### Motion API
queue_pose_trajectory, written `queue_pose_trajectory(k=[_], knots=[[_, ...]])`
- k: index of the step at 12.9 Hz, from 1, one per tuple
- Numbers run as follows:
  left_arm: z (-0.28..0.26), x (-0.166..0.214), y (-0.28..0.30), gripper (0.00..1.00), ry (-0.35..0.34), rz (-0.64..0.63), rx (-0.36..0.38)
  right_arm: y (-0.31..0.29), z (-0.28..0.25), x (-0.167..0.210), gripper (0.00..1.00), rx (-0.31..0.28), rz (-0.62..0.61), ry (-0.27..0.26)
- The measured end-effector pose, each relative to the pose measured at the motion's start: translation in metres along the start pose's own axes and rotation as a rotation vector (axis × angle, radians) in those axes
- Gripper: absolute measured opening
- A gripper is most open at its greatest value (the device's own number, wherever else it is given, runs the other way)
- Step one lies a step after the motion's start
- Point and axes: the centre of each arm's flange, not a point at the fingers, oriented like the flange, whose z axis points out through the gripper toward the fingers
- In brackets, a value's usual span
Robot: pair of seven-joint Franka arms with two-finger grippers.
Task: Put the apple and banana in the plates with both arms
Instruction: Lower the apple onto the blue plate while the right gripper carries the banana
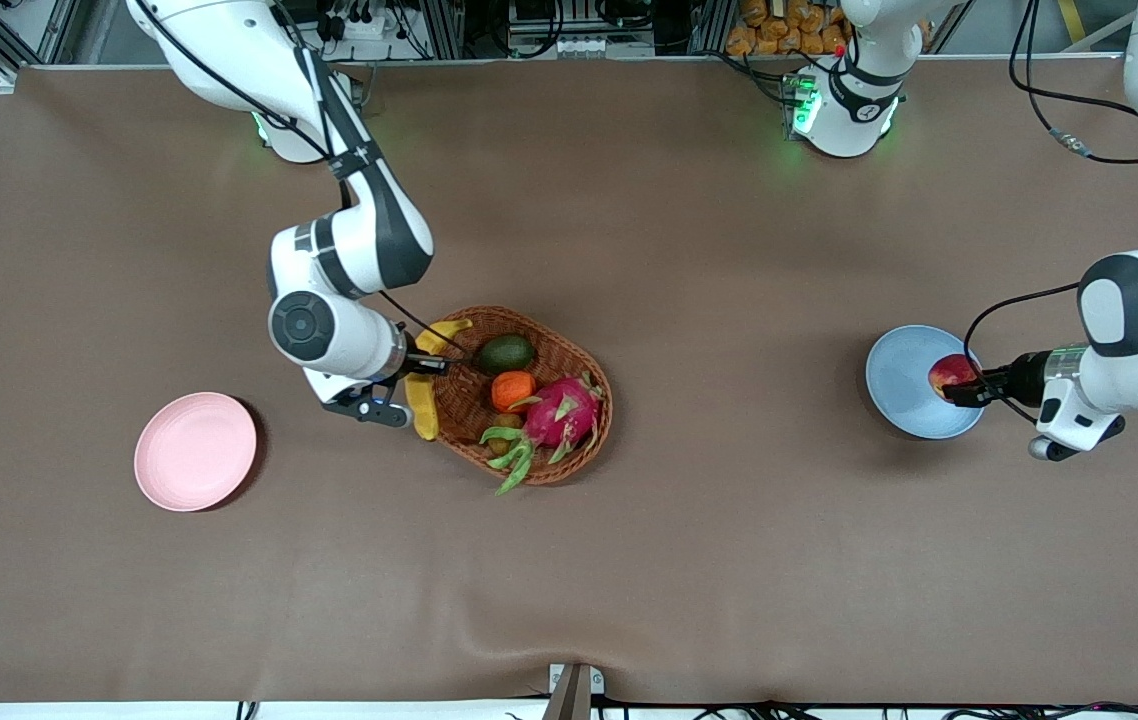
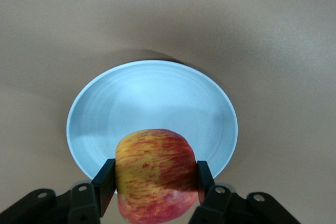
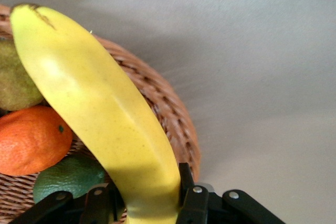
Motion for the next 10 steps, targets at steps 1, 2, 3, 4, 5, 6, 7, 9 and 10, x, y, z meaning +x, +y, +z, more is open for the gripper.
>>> queue_pose_trajectory(k=[1, 2, 3, 4, 5, 6, 7, 9, 10], knots=[[0.007, 0.002, 0.000, 0.66, -0.006, 0.000, -0.001, 0.009, -0.005, 0.005, 0.41, -0.004, -0.012, -0.002], [0.012, 0.003, 0.000, 0.66, -0.011, -0.001, -0.002, 0.019, -0.011, 0.010, 0.41, -0.007, -0.017, -0.002], [0.018, 0.005, -0.001, 0.66, -0.018, -0.002, -0.002, 0.029, -0.017, 0.015, 0.41, -0.008, -0.020, 0.000], [0.023, 0.006, -0.001, 0.66, -0.024, -0.003, -0.003, 0.039, -0.023, 0.019, 0.41, -0.011, -0.016, -0.002], [0.028, 0.007, -0.001, 0.66, -0.028, -0.003, -0.003, 0.049, -0.029, 0.025, 0.41, -0.014, -0.008, -0.004], [0.031, 0.008, -0.002, 0.66, -0.030, -0.004, -0.004, 0.060, -0.036, 0.030, 0.41, -0.018, 0.000, -0.007], [0.033, 0.009, -0.002, 0.66, -0.031, -0.004, -0.004, 0.073, -0.042, 0.036, 0.41, -0.023, 0.000, -0.010], [0.035, 0.009, -0.001, 0.66, -0.030, -0.003, -0.005, 0.102, -0.055, 0.049, 0.41, -0.030, -0.004, -0.012], [0.036, 0.010, -0.001, 0.66, -0.029, -0.004, -0.006, 0.119, -0.060, 0.055, 0.41, -0.031, -0.013, -0.012]])
